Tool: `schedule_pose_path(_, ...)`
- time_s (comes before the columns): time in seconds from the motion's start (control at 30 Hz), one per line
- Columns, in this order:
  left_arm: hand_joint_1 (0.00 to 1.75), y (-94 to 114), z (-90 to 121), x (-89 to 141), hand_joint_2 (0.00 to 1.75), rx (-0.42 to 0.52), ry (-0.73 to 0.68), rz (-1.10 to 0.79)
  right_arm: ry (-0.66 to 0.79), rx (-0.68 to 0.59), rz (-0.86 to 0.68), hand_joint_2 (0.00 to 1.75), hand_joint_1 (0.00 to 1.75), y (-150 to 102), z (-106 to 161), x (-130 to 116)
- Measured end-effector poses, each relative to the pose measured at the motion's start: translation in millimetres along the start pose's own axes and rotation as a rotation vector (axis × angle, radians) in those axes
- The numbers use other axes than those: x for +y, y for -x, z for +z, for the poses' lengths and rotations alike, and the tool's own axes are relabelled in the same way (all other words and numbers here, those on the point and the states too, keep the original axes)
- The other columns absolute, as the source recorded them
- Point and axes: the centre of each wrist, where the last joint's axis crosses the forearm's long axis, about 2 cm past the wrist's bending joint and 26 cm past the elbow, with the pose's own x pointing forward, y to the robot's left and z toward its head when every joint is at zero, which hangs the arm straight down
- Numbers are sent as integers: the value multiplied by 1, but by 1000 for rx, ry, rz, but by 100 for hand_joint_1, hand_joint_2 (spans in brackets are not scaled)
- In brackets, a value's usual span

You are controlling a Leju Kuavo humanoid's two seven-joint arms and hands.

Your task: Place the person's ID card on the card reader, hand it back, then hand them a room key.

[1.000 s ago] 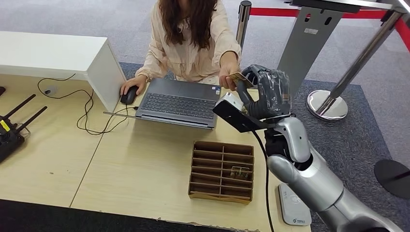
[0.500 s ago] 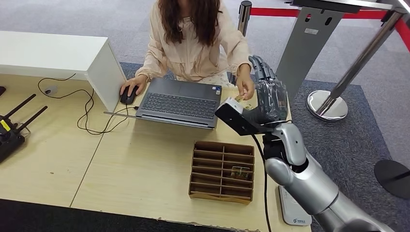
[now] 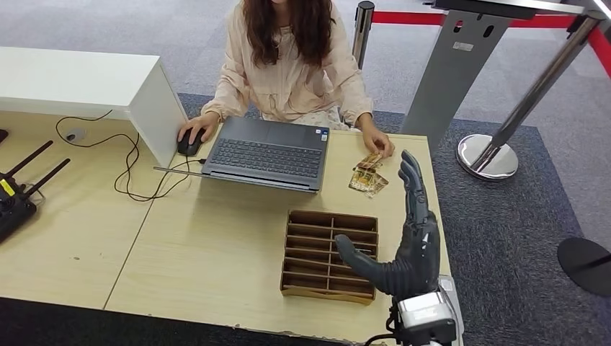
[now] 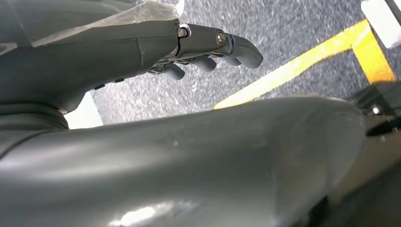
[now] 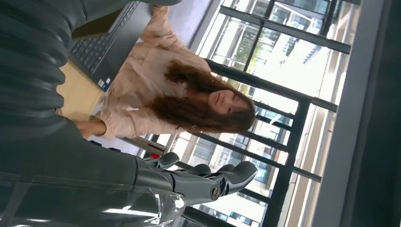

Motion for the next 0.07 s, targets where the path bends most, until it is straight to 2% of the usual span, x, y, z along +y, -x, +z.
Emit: schedule_pose_path(0.07,0,-2,1,-3,0,5,2,10,16,12,-35,175,0,-3,10,2)
